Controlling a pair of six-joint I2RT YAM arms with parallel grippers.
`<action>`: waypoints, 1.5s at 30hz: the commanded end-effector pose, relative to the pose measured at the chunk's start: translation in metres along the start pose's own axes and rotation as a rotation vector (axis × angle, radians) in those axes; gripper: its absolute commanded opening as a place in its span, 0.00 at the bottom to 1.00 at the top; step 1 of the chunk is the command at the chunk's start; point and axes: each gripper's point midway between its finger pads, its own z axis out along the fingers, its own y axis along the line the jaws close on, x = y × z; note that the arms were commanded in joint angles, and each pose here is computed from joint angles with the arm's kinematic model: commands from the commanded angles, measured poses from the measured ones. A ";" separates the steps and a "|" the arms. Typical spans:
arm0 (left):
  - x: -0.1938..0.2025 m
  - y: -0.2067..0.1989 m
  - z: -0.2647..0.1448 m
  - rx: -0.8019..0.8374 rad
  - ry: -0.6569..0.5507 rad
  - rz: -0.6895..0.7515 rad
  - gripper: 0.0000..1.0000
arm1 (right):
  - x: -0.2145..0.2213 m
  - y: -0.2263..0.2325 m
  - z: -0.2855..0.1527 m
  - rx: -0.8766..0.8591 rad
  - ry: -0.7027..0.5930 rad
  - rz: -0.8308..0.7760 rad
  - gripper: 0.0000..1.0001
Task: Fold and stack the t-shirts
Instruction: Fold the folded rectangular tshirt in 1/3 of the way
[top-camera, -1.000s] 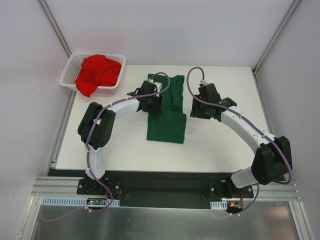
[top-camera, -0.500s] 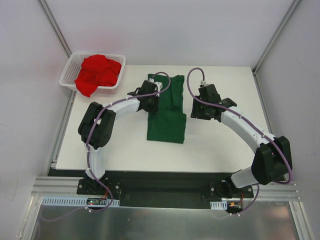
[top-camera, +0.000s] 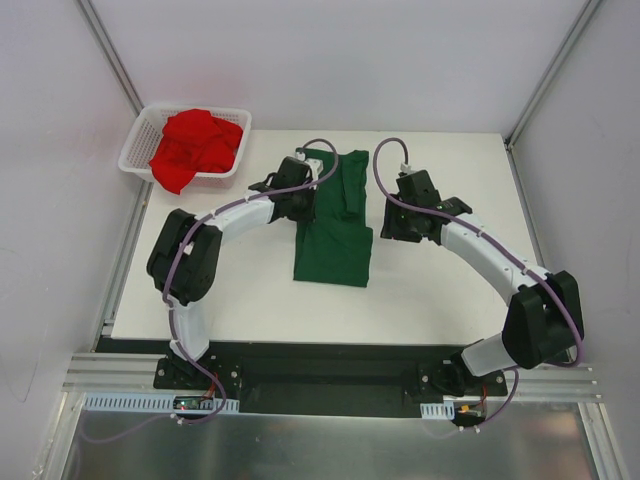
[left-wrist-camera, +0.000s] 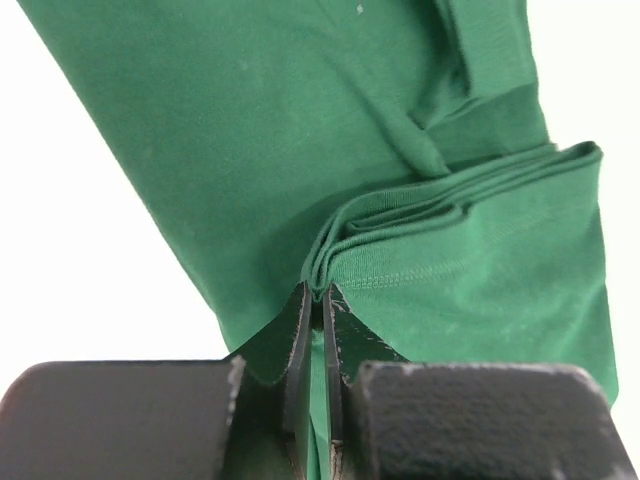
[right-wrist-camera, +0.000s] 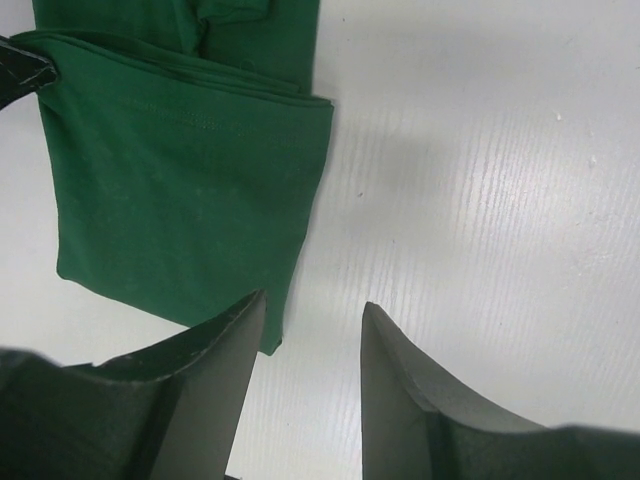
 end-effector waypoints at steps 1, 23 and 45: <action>-0.029 -0.001 -0.032 0.007 -0.103 0.001 0.00 | -0.002 0.004 0.002 -0.019 0.005 0.020 0.47; -0.018 0.028 -0.031 -0.057 -0.088 -0.041 0.00 | -0.002 0.009 0.006 -0.033 0.017 0.033 0.46; -0.010 0.033 -0.020 -0.057 -0.059 -0.058 0.00 | -0.076 0.054 0.081 -0.297 0.030 0.112 0.46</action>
